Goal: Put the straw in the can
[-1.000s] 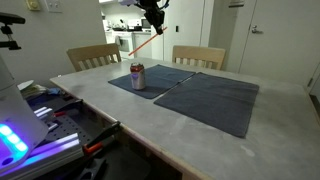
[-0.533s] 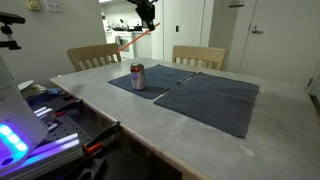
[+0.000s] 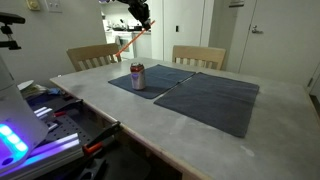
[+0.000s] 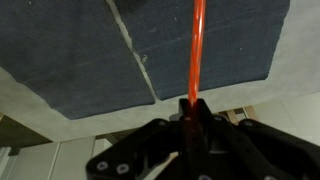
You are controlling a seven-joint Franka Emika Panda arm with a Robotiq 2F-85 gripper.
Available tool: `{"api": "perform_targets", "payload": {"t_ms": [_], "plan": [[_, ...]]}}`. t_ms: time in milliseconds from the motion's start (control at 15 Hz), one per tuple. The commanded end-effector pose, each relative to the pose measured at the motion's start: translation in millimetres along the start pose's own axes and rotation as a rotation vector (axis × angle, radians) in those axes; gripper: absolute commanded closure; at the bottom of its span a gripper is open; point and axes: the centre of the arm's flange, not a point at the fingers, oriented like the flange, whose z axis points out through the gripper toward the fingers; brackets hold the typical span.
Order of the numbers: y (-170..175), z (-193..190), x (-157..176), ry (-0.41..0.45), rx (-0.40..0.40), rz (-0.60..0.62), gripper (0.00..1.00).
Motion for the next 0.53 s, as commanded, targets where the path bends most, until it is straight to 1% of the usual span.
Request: {"api": "perform_targets", "payload": {"t_ms": [0, 267, 467], "plan": [[7, -10, -20, 0.101, -0.007, 0.002, 0.98], [-1, -8, -16, 0.224, 0.015, -0.011, 0.98], [-6, 2, -13, 0.283, 0.009, 0.005, 0.98]]}}
